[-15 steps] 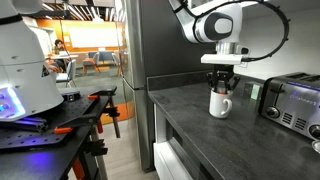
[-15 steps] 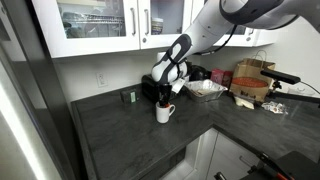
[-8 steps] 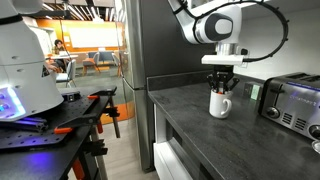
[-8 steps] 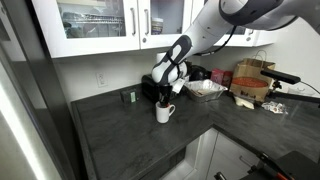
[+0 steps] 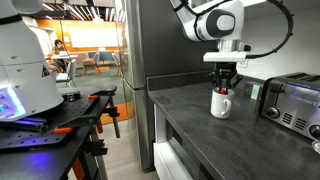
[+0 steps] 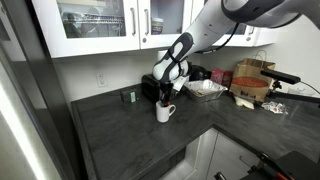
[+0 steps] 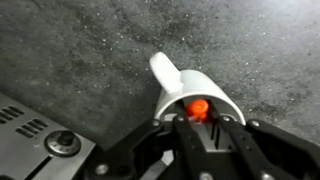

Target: Take the marker from the cup and put it on the countertop

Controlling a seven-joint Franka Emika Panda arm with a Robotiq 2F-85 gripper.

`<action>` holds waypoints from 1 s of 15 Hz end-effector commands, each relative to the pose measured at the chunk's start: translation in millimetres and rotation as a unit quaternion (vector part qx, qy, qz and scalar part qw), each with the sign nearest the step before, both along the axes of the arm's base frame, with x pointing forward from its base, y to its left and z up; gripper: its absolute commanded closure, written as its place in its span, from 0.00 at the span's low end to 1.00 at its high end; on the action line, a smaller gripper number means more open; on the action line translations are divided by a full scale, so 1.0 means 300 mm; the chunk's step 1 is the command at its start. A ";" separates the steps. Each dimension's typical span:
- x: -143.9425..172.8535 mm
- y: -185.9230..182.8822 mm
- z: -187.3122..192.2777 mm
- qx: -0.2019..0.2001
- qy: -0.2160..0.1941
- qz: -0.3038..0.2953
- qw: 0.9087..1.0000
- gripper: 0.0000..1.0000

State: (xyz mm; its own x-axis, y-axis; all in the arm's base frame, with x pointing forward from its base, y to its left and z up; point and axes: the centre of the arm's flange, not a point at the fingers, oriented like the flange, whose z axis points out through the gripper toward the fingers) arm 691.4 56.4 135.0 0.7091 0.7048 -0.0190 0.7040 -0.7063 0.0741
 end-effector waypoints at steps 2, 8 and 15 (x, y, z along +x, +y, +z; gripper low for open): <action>-0.051 -0.016 0.104 0.015 -0.032 -0.007 0.999 0.94; -0.101 -0.036 0.276 0.031 -0.089 -0.028 0.995 0.94; -0.214 -0.066 0.473 -0.031 -0.088 -0.081 0.992 0.94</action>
